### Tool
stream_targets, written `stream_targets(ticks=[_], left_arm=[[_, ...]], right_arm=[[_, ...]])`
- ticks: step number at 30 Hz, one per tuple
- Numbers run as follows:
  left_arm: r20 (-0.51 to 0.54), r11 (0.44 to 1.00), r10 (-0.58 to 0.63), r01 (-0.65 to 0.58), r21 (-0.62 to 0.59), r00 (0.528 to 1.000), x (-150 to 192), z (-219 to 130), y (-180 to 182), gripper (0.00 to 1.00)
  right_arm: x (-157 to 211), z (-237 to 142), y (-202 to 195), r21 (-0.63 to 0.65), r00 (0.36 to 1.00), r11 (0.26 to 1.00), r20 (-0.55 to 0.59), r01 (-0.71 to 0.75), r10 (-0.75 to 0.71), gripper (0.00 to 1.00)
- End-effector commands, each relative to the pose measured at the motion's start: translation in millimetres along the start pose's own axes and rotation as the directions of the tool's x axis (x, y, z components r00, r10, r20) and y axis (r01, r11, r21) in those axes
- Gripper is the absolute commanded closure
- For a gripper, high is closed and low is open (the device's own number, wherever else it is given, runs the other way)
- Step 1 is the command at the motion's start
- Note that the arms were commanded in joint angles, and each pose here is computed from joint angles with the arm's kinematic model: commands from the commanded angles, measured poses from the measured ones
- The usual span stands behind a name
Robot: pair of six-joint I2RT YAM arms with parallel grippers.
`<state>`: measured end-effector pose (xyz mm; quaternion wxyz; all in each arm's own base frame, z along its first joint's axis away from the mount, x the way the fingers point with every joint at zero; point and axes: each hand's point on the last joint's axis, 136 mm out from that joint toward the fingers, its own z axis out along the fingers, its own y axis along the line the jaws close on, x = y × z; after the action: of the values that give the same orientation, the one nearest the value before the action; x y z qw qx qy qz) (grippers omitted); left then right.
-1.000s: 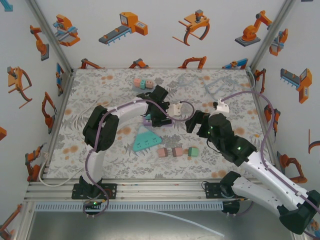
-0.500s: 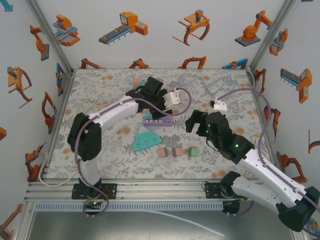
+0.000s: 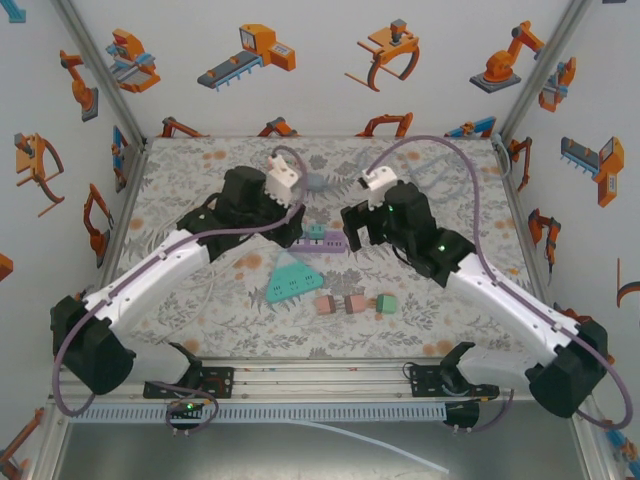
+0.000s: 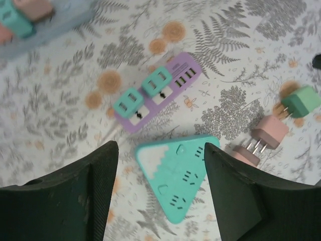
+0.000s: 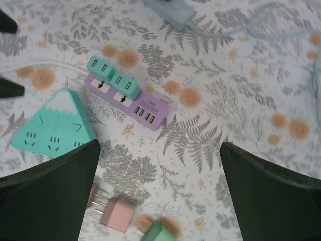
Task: Pull the plug off the socket
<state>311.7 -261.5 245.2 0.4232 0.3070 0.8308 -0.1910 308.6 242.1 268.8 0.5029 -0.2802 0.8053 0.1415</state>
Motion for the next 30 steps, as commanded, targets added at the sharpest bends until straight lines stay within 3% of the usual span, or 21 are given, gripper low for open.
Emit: stream_targets(ticks=[1, 6, 9, 15, 18, 28, 30], left_arm=[[0.034, 0.913, -0.401, 0.402, -0.072, 0.915, 15.3, -9.8, 32.9, 0.37], [0.043, 0.747, -0.65, 0.649, -0.142, 0.758, 47.6, -9.5, 70.5, 0.4], [0.018, 0.693, -0.709, 0.702, -0.164, 0.705, 58.9, -0.4, 80.5, 0.41], [0.04, 0.656, -0.734, 0.723, -0.214, 0.678, 71.5, 22.9, 95.5, 0.41], [0.051, 0.627, -0.752, 0.736, -0.254, 0.657, 82.9, 36.0, 104.2, 0.41], [0.0, 0.627, -0.76, 0.734, -0.259, 0.65, 107.3, 81.6, 109.0, 0.45], [-0.003, 0.632, -0.757, 0.73, -0.259, 0.654, 110.4, 88.4, 110.5, 0.46]], right_arm=[[-9.6, 14.2, 32.4, -0.192, 0.942, 0.922, 0.064, 0.337, -0.331, 0.06], [10.8, 45.4, 59.8, -0.373, 0.826, 0.747, 0.112, 0.55, -0.552, 0.06], [30.9, 63.7, 67.1, -0.478, 0.775, 0.655, 0.093, 0.586, -0.626, 0.06], [64.0, 96.9, 70.5, -0.613, 0.702, 0.533, 0.052, 0.583, -0.71, 0.1], [70.3, 113.0, 70.3, -0.638, 0.708, 0.52, 0.056, 0.568, -0.704, 0.15], [84.0, 150.7, 72.0, -0.659, 0.727, 0.508, 0.086, 0.555, -0.681, 0.29], [86.8, 158.2, 71.2, -0.657, 0.728, 0.512, 0.084, 0.554, -0.68, 0.37]])
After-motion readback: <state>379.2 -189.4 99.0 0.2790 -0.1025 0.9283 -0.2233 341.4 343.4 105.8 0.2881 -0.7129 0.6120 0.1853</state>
